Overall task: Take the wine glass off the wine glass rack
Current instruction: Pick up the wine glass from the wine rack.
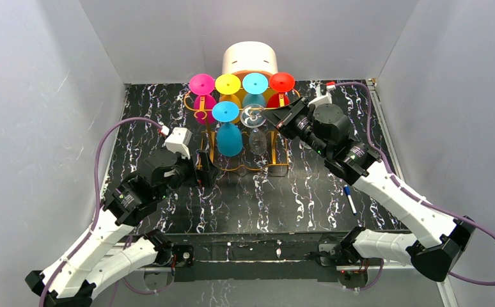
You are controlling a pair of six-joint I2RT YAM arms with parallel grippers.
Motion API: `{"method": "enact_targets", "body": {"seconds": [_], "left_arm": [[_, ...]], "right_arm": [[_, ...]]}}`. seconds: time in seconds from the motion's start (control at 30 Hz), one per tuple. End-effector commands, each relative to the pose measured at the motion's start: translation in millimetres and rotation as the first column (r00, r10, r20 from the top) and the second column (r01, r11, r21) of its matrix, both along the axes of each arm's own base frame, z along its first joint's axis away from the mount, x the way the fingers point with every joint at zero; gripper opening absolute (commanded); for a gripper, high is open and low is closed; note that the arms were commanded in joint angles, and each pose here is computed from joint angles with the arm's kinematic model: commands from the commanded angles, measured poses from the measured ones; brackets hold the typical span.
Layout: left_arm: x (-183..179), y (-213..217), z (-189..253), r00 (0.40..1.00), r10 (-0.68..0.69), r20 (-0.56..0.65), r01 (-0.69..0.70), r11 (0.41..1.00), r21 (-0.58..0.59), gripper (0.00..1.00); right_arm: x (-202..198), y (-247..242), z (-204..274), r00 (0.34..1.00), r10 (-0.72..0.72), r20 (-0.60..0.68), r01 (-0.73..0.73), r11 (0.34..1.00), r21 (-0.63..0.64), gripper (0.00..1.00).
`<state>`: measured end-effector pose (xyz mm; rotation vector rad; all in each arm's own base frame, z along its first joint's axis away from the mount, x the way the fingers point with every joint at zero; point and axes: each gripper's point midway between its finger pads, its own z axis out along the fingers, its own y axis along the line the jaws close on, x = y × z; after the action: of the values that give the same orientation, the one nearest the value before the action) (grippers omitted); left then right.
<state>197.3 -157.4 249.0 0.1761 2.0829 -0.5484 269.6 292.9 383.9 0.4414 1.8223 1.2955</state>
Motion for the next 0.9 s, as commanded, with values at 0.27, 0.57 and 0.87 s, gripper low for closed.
{"method": "enact_targets", "body": {"seconds": [0.27,0.57,0.87], "left_arm": [[-11,-13,23,0.995,-0.091,0.029,0.093,0.993,-0.073,0.98],[-34,-59,47,0.943,-0.329,0.054,0.333,0.915,-0.230,0.98],[-43,-104,71,0.900,-0.427,0.082,0.401,0.741,-0.539,0.92]], "right_arm": [[-41,5,19,0.970,0.213,0.118,-0.206,0.976,-0.067,0.01],[-66,6,-20,0.927,0.359,0.108,-0.335,0.922,-0.196,0.01],[-88,3,-34,0.850,0.465,0.248,-0.404,0.877,-0.259,0.01]]}}
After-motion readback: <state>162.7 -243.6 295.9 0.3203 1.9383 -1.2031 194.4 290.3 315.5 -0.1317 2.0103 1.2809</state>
